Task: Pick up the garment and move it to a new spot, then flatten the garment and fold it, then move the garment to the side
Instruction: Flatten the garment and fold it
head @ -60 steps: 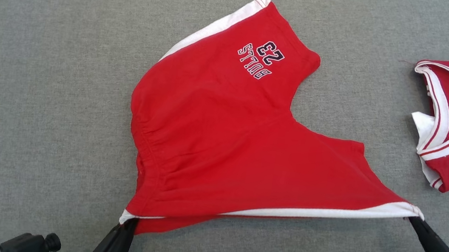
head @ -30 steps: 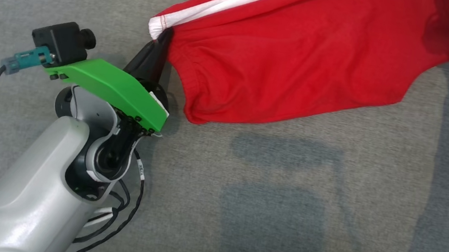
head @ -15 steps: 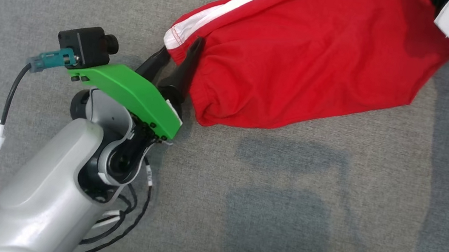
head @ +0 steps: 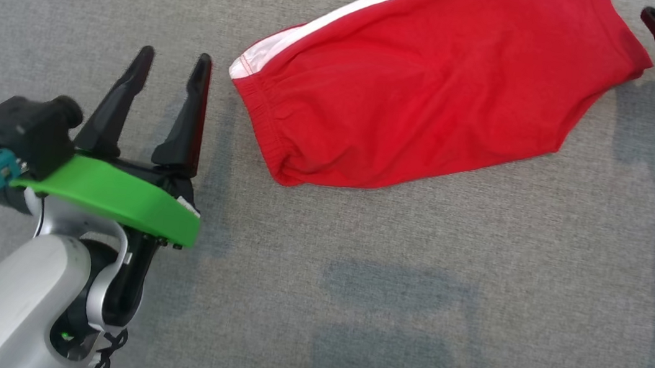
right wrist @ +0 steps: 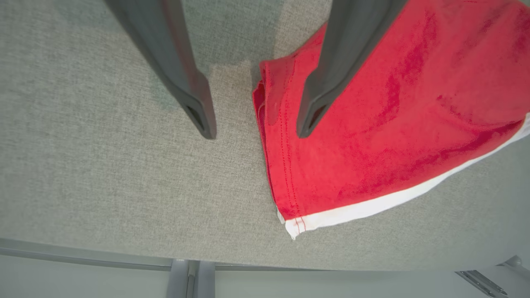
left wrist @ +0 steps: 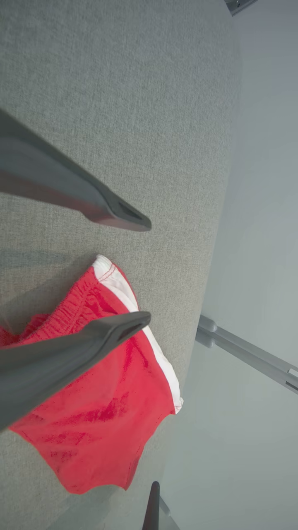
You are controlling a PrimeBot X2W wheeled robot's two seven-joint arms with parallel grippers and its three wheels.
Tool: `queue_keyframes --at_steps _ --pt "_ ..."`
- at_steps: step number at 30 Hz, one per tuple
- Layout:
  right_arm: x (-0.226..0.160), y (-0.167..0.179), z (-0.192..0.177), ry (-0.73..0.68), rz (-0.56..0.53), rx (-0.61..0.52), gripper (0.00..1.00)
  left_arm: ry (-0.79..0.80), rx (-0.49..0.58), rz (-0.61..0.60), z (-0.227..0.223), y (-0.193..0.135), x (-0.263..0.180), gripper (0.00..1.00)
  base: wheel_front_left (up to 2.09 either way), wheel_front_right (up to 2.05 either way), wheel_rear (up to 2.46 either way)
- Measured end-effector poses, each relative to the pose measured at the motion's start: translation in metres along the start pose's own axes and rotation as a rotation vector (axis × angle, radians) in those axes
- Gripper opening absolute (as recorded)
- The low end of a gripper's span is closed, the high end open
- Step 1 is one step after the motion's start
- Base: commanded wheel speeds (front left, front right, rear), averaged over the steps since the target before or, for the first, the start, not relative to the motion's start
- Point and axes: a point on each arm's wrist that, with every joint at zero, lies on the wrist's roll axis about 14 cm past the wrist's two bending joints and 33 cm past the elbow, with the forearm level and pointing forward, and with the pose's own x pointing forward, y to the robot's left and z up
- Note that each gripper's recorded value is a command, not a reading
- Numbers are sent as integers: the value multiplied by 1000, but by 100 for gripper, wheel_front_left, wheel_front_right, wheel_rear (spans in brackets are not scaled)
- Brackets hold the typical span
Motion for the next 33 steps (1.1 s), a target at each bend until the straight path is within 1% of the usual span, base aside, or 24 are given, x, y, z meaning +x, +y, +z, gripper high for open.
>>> queue_keyframes --at_steps 4,7,10,14,15,16,19,24,30,33 --pt "14 -5 -15 47 -14 19 100 -72 34 38 7 11 -7 100 0 0 0" --pt "30 -5 -30 96 -17 21 100 -85 43 70 3 20 -12 100 0 0 0" --pt "47 6 -42 130 15 48 100 -75 44 99 -5 30 -18 100 0 0 0" --pt "62 26 -46 142 77 84 100 -65 40 159 -14 48 -27 100 0 0 0" --pt "64 33 -46 145 100 93 40 -66 32 173 -15 52 -29 100 0 0 0" --pt "64 42 -47 151 130 111 0 -64 30 182 -16 55 -32 100 0 0 0" --pt "59 61 -54 169 201 187 0 -63 30 214 -18 64 -41 100 0 0 0" --pt "40 69 -65 169 260 377 0 -67 60 228 -16 73 -59 100 0 0 0" --pt "-4 57 -79 111 252 594 0 -56 36 218 -26 70 -87 100 0 0 0" --pt "-33 46 -90 77 214 658 0 -84 33 201 -23 65 -98 100 0 0 0"
